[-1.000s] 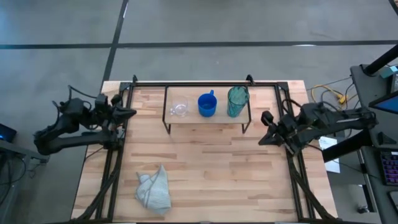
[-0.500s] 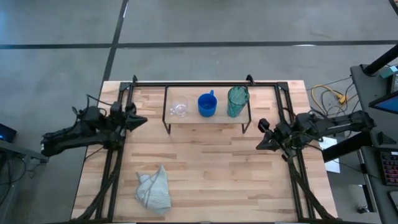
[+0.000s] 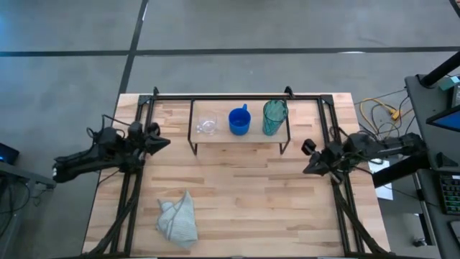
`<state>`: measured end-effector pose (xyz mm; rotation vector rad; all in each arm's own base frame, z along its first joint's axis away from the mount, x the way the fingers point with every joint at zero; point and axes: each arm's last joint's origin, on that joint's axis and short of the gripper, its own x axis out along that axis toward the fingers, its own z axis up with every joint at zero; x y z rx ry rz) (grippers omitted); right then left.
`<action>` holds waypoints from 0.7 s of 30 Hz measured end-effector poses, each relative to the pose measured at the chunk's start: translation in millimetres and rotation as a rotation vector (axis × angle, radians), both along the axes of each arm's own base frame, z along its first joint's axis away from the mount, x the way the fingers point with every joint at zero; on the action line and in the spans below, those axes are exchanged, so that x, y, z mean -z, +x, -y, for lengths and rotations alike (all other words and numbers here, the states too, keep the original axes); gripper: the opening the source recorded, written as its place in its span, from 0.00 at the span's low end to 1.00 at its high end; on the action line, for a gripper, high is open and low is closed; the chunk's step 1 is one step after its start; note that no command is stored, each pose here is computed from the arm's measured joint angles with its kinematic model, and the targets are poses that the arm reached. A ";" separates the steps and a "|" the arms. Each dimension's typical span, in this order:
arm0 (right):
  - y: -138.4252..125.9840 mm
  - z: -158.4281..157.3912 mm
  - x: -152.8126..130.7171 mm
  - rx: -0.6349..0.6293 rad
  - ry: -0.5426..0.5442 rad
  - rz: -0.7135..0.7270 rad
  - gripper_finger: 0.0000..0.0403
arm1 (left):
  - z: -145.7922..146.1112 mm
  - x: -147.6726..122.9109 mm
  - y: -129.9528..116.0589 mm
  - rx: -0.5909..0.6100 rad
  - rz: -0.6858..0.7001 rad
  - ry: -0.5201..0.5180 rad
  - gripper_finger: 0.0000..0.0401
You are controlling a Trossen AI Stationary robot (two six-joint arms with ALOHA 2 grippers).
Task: Stack small to large cups/mugs on shelf
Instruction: Return to Home Position
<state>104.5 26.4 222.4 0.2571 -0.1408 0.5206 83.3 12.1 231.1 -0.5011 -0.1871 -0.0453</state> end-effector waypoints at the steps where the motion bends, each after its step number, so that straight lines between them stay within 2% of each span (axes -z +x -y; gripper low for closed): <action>1: -3.1 0.3 -1.7 -0.007 -0.001 0.024 0.02 | 0.4 -0.9 -1.7 0.000 0.013 0.003 0.00; 11: -22.8 3.3 3.6 -0.017 0.029 0.048 0.02 | -0.4 9.5 2.7 0.005 -0.030 0.002 0.00; 18: -20.1 3.1 13.7 -0.011 0.022 0.002 0.02 | -1.1 24.8 5.9 0.007 -0.032 -0.006 0.00; 21: -19.7 3.1 16.8 -0.008 0.023 -0.001 0.02 | -1.5 28.4 7.8 0.006 0.011 0.004 0.00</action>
